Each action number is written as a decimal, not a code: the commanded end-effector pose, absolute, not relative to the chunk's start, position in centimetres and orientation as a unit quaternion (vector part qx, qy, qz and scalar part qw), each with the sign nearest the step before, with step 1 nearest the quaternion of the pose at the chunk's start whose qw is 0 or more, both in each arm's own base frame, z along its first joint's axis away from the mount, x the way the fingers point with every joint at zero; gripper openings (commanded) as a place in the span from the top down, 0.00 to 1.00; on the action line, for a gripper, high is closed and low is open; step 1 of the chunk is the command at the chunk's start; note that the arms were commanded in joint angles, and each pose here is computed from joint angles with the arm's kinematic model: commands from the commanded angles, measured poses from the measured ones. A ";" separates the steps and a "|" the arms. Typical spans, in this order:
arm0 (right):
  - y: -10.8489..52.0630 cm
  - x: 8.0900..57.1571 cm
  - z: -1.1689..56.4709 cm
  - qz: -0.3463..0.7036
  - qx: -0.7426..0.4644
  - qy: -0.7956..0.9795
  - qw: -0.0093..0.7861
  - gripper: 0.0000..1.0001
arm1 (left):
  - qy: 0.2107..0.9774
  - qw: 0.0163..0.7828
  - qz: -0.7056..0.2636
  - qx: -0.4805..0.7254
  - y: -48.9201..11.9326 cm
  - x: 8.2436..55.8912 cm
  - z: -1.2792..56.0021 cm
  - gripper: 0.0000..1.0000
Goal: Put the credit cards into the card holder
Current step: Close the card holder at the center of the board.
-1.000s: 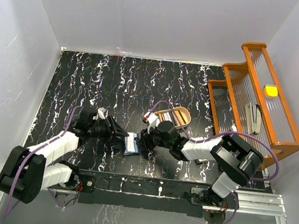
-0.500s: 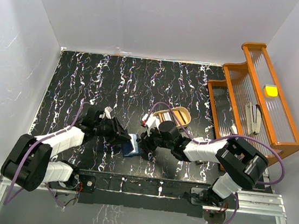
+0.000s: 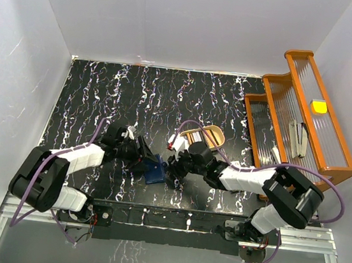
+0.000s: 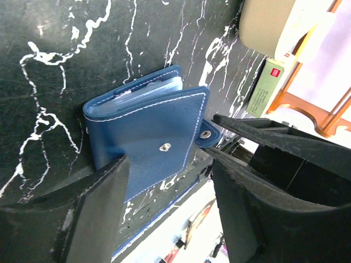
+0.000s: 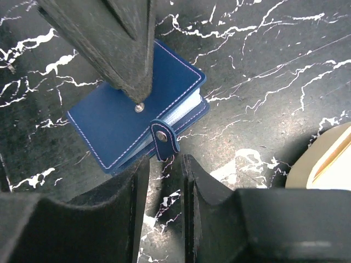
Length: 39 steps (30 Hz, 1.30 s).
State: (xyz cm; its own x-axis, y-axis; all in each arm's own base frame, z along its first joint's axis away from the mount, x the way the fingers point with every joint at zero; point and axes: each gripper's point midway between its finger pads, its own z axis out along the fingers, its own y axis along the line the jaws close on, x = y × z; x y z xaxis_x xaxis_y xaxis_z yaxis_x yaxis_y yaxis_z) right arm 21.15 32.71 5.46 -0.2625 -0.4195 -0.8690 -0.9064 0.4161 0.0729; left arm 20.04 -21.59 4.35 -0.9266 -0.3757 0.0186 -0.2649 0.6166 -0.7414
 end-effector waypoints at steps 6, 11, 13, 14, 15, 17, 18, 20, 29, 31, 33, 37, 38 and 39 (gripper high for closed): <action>33.1 22.6 11.1 0.322 -0.347 0.756 0.452 0.68 | 0.919 0.059 -0.346 -0.181 -20.7 19.8 2.5 0.34; 33.6 22.5 13.1 0.359 -0.270 0.771 0.452 0.66 | 0.914 0.058 -0.353 -0.189 -21.0 20.0 2.4 0.52; 33.4 23.1 13.5 0.354 -0.234 0.788 0.447 0.65 | 0.912 0.057 -0.360 -0.187 -21.3 20.2 2.7 0.69; 33.4 23.2 13.6 0.354 -0.221 0.793 0.444 0.65 | 0.912 0.057 -0.361 -0.187 -21.4 20.3 2.8 0.74; 33.4 23.4 13.8 0.354 -0.206 0.799 0.441 0.65 | 0.912 0.058 -0.360 -0.186 -21.4 20.4 2.9 0.80; 33.4 23.7 14.3 0.356 -0.181 0.807 0.436 0.65 | 0.915 0.059 -0.353 -0.185 -21.2 20.6 3.0 0.83; 33.2 23.7 14.3 0.355 -0.168 0.812 0.432 0.66 | 0.917 0.059 -0.348 -0.185 -21.1 20.6 2.9 0.83; 32.9 24.1 14.3 0.350 -0.138 0.821 0.429 0.66 | 0.921 0.058 -0.339 -0.185 -20.9 20.5 2.7 0.85; 33.1 24.2 10.6 0.334 -0.061 0.868 0.363 0.69 | 0.938 0.039 -0.294 -0.178 -20.1 20.4 1.3 0.82; 33.2 24.3 10.1 0.334 -0.049 0.873 0.353 0.69 | 0.943 0.033 -0.279 -0.178 -19.8 20.2 0.9 0.82; 33.6 24.3 9.9 0.340 -0.042 0.874 0.345 0.69 | 0.947 0.031 -0.267 -0.177 -19.5 20.2 0.5 0.80; 34.3 24.2 9.1 0.344 -0.040 0.880 0.325 0.69 | 0.951 0.025 -0.254 -0.176 -19.3 20.2 0.1 0.81; 34.3 24.1 8.9 0.341 -0.042 0.882 0.322 0.69 | 0.952 0.026 -0.250 -0.177 -19.2 20.3 0.1 0.82; 34.3 24.1 8.7 0.340 -0.044 0.883 0.320 0.69 | 0.952 0.027 -0.250 -0.177 -19.3 20.4 0.3 0.83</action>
